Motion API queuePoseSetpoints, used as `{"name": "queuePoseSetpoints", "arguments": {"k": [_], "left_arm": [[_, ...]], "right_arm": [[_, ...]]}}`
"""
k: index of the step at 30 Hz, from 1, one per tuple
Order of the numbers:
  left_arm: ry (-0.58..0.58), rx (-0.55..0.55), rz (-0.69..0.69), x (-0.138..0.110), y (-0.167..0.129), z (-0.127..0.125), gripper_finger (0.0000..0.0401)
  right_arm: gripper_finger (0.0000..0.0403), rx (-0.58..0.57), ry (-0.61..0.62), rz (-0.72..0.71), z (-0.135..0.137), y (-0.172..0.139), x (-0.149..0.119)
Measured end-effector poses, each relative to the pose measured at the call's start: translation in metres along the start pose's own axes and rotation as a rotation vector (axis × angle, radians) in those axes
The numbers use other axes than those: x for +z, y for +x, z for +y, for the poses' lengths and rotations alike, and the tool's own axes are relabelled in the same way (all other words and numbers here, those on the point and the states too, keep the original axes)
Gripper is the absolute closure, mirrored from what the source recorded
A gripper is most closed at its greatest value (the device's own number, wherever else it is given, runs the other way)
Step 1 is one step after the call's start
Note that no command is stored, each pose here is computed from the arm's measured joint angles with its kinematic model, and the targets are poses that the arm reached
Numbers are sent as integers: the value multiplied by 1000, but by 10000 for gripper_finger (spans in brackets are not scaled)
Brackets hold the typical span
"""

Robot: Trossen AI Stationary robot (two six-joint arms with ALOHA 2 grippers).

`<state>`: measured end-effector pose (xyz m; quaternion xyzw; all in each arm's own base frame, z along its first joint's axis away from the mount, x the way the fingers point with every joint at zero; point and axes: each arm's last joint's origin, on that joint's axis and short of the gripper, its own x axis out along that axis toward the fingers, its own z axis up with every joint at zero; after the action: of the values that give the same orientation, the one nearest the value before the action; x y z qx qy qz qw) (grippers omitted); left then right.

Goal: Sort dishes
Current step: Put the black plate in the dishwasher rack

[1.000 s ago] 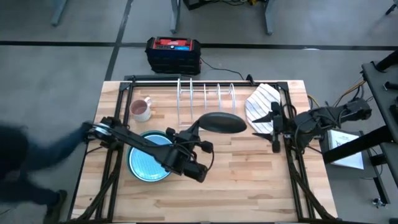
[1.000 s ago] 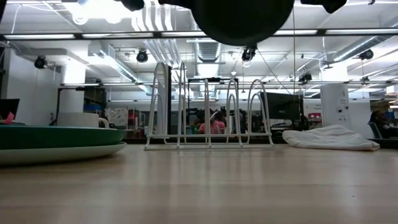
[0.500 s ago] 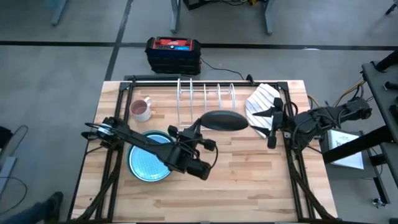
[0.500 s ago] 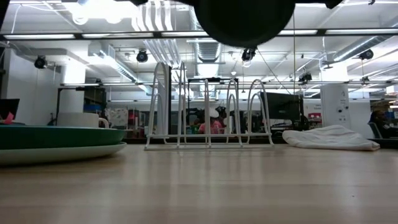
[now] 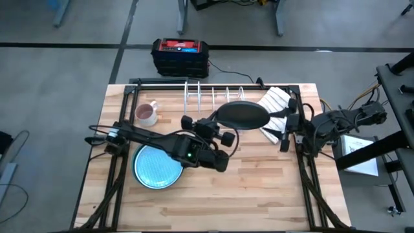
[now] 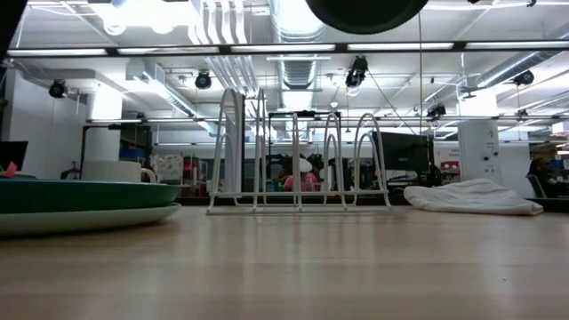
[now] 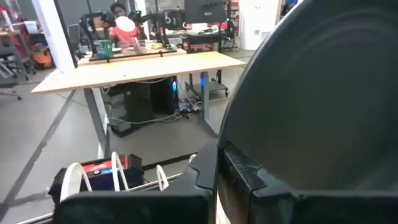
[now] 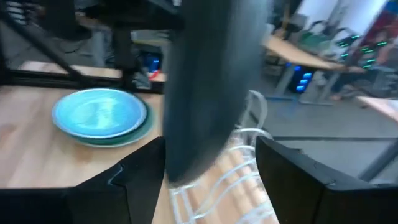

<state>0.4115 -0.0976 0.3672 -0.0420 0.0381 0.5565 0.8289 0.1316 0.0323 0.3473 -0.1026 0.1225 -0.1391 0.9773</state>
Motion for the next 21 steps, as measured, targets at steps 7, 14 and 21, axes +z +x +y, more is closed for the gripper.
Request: {"name": "queuePoseSetpoints", "arguments": {"k": [7,14,21], "left_arm": [[43,-4,1,-6,1,-21,401],[109,-35,4,-14,-4,-37,401],[103,-105,53,-7,-13,-36,374]], "right_arm": [[158,-3,-19,-40,-2,-2,4],[246,29,-30,-47,2,2,6],[374,-6,-79,-57,-2,1,7]]}}
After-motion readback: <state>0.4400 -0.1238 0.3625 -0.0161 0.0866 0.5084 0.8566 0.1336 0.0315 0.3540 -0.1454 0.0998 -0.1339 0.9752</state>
